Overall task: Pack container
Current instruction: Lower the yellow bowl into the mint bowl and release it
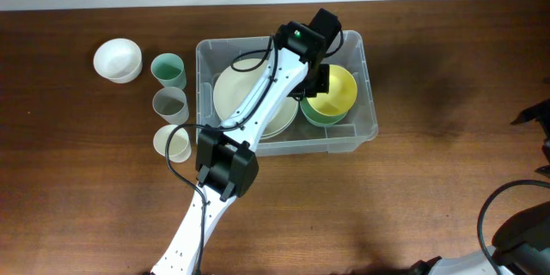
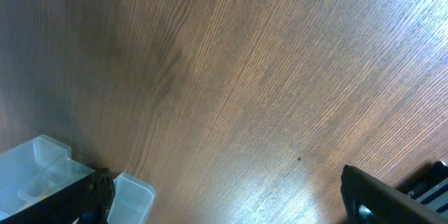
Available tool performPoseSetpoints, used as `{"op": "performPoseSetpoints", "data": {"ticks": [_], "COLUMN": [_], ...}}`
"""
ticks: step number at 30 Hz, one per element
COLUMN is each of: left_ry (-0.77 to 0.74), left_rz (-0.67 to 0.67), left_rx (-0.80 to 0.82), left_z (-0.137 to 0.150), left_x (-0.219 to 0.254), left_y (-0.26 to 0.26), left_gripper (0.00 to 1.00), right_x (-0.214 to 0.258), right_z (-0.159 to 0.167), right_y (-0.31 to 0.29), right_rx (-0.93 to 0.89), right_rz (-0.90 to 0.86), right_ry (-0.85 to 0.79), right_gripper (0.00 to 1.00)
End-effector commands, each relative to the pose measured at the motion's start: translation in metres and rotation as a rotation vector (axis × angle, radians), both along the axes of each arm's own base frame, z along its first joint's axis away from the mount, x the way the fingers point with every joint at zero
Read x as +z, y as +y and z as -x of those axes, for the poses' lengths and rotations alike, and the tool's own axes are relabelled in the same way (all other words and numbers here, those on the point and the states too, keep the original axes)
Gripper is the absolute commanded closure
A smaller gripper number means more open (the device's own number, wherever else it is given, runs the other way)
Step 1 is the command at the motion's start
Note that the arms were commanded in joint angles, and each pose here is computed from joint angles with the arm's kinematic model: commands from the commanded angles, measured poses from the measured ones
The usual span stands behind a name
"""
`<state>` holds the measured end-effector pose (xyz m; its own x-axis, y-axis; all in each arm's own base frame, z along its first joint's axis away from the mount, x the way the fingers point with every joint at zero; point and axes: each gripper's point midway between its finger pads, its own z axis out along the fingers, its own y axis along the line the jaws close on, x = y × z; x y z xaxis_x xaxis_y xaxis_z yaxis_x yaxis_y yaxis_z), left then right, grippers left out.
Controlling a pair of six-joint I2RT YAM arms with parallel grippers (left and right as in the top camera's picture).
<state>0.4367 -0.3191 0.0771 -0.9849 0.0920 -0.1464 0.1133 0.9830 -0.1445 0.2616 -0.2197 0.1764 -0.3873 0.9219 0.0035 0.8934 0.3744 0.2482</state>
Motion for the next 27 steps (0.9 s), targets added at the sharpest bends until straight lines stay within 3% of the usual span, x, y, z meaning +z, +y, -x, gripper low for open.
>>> {"op": "performPoseSetpoints", "data": {"ticks": [1,3,5,13,27], "left_ry": [0.009,0.009,0.008,0.016,0.003], "left_rz": [0.014,0.014,0.014,0.072,0.164], "left_rx": [-0.030,-0.029,-0.030,-0.090,-0.086], "left_z": [0.004,0.004,0.004,0.004,-0.011], "left_x": [-0.001,-0.001,-0.001,0.002,0.021], "left_y": [-0.006,-0.006,-0.006,-0.015,-0.007], "left_gripper": [0.89,0.83,0.70,0.52,0.53], "right_x": [-0.001,-0.001,-0.001,-0.001,-0.001], "right_z": [0.002,0.002,0.002,0.002,0.002], "right_y": [0.000,0.000,0.000,0.000,0.000], "right_rx": [-0.010,-0.010,-0.010,-0.010,-0.010], "right_rz": [-0.001,-0.001,-0.001,-0.001,-0.001], "right_ry": [0.007,0.007,0.007,0.007,0.007], "right_gripper": [0.01,0.01,0.01,0.01,0.01]}}
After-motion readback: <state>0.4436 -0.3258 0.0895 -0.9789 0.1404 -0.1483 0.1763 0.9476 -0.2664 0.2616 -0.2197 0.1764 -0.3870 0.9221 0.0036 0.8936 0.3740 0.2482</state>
